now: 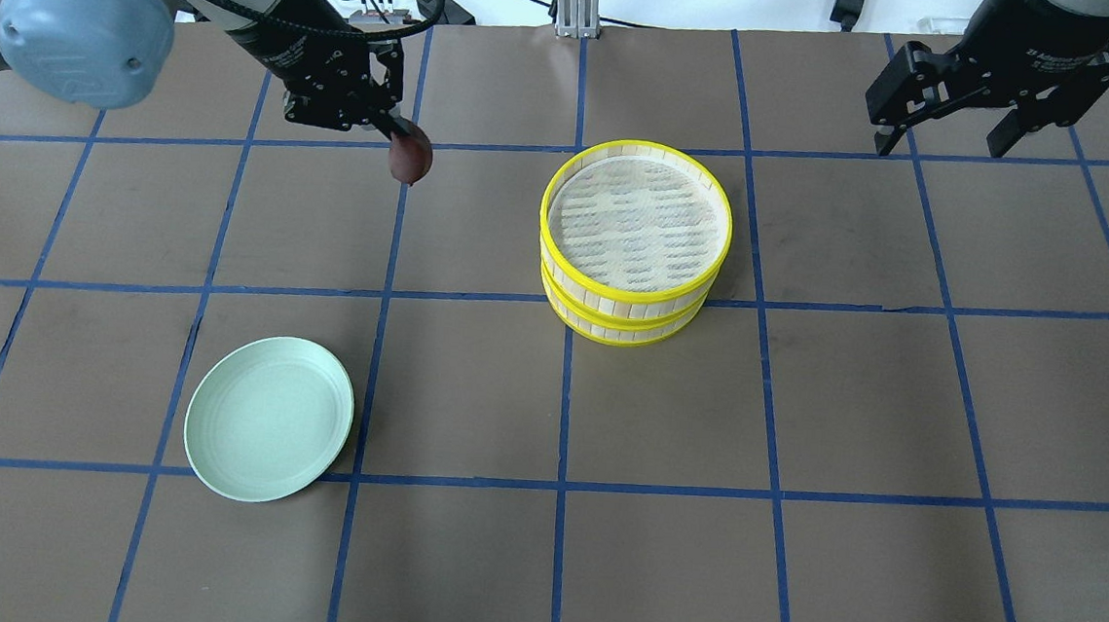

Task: Place buns in different layers of steamer
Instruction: 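Carry the brown bun over the top steamer tier and release it with the left gripper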

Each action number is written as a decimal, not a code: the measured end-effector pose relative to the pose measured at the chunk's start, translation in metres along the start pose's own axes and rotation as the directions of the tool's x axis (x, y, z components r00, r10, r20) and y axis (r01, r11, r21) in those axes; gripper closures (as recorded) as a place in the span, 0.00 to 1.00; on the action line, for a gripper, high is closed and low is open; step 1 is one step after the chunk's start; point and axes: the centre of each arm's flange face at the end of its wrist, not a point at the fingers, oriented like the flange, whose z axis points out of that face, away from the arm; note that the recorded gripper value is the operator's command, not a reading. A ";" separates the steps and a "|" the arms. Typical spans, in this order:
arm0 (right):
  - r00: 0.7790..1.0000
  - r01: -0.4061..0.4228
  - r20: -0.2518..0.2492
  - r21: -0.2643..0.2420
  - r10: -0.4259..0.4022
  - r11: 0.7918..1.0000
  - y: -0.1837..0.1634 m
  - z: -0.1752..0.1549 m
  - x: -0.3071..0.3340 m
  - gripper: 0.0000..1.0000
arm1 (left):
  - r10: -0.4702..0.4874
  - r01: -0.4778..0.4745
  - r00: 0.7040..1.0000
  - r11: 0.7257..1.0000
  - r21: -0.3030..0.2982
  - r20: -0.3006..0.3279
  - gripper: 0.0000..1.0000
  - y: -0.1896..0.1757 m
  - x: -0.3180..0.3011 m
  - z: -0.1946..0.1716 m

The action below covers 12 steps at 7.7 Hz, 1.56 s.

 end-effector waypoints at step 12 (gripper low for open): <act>1.000 0.003 0.000 0.003 -0.003 1.000 -0.001 0.002 0.000 0.00 | -0.061 0.044 0.962 0.997 -0.069 -0.265 0.14 0.024 0.122 0.152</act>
